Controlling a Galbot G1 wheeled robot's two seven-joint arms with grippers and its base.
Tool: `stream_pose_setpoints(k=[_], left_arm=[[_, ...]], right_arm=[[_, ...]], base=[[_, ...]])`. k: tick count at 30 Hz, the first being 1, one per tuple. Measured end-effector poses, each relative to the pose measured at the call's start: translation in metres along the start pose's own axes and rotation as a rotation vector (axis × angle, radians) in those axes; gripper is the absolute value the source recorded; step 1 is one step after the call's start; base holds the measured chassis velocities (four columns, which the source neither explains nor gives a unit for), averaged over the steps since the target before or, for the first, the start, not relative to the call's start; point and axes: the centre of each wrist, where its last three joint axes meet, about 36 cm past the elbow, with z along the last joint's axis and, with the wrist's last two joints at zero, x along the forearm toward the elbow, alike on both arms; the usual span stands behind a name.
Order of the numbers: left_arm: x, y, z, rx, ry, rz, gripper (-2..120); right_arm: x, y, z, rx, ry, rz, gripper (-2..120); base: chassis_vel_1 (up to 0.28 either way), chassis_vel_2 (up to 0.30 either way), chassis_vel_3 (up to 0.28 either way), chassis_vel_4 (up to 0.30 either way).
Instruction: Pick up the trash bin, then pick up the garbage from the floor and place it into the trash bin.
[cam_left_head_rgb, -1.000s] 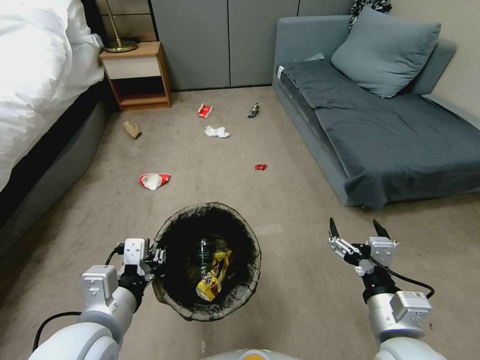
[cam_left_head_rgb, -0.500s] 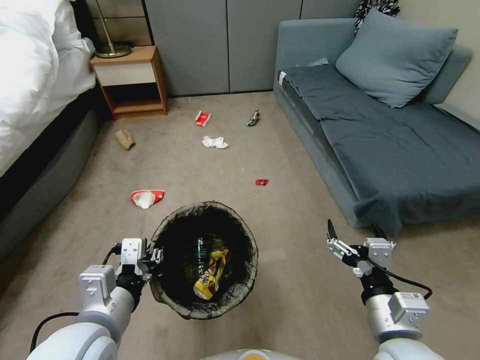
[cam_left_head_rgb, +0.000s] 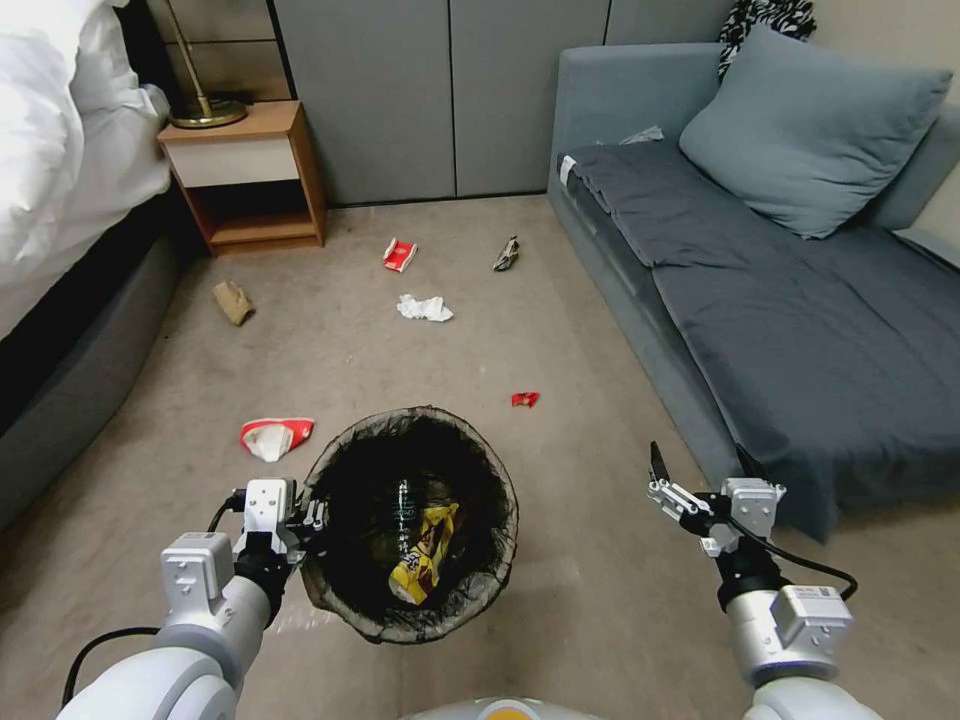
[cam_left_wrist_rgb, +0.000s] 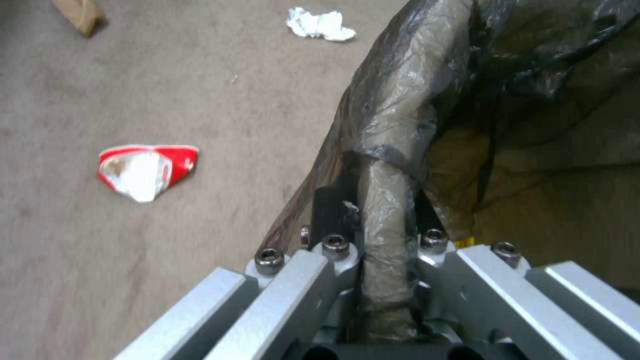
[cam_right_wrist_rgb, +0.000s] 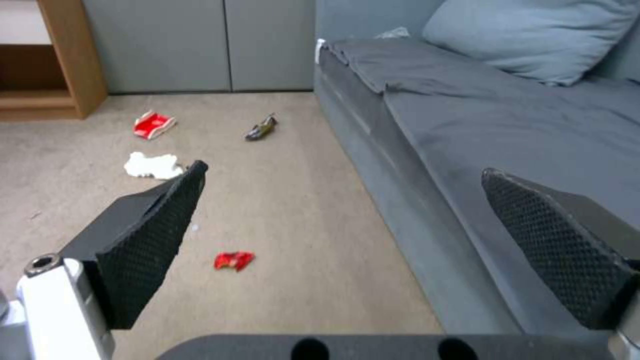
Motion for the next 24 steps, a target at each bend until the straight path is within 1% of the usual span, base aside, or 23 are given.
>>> stream_pose_setpoints(k=[24], left_arm=[[-0.0005, 0.0016, -0.0019, 0.002, -0.01, -0.006, 1]], right_arm=[[-0.0001, 0.0038, 0.0028, -0.005, 0.005, -0.014, 100]], base=[[-0.188, 0.181, 0.187, -0.194]])
